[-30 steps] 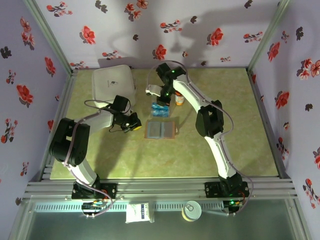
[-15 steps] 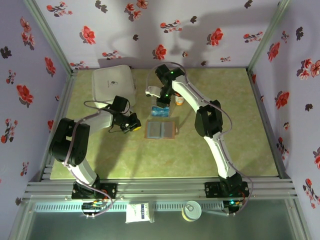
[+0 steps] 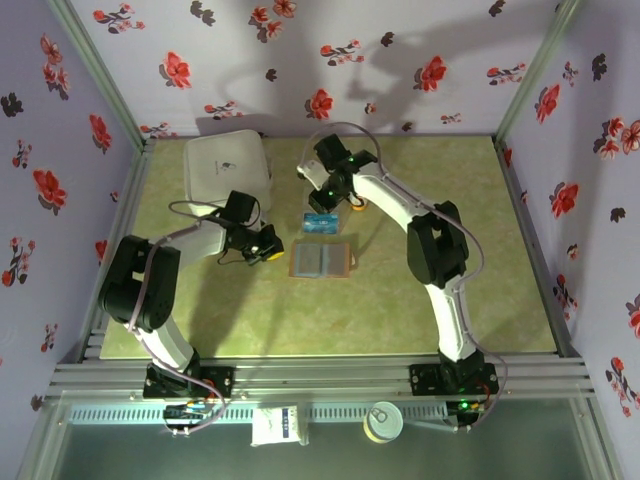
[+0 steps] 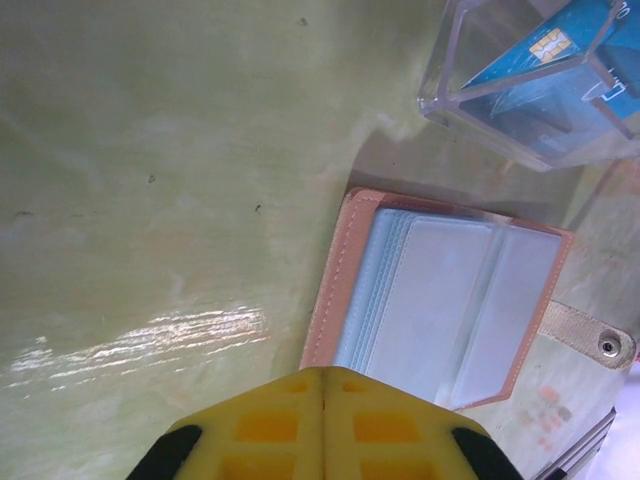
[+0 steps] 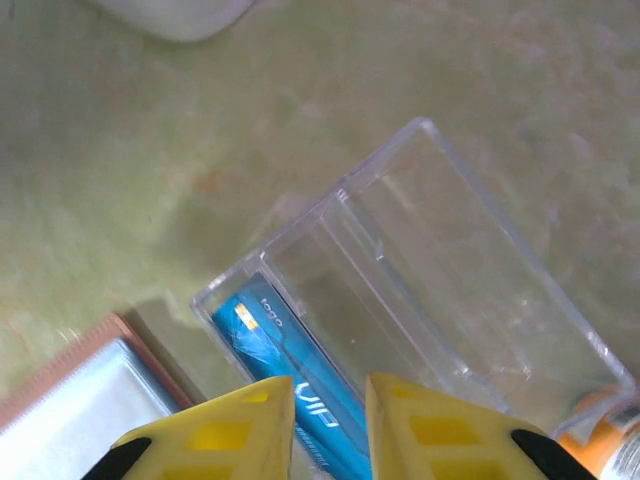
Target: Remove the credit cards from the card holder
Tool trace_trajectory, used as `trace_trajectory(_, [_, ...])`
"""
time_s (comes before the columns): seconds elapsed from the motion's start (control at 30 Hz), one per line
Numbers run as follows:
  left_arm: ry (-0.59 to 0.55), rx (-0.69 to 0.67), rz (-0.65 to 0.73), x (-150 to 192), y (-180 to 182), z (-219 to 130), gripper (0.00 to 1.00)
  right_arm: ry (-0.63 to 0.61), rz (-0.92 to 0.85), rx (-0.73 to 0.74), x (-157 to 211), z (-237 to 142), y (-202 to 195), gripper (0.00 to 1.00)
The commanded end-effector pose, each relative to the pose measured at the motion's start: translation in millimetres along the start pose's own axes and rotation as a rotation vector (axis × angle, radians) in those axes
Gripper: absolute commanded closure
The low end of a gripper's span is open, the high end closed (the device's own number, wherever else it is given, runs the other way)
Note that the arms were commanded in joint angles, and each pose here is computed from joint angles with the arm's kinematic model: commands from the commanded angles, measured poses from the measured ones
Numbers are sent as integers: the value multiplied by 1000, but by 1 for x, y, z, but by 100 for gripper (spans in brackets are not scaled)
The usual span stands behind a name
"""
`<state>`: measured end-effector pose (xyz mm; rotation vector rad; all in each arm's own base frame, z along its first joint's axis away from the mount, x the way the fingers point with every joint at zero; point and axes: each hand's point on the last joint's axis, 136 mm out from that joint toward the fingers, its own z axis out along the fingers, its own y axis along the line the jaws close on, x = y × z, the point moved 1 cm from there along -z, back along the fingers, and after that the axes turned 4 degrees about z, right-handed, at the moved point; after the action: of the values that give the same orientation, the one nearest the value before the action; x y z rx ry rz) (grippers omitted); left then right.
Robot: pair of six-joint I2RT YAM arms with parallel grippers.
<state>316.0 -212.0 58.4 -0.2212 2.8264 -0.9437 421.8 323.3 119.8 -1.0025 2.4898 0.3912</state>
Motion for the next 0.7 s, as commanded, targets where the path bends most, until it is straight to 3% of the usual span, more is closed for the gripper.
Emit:
trace_trajectory(0.0, [7, 31, 35, -4, -13, 3, 94, -161, 274, 24, -25, -22, 7, 74])
trace_trajectory(0.3, [31, 33, 47, 2, -21, 15, 95, -240, 635, -127, 4, -33, 45, 77])
trace_trajectory(0.67, [65, 2, 51, 12, -17, 29, 98, -67, 887, -262, 59, -13, 73, 78])
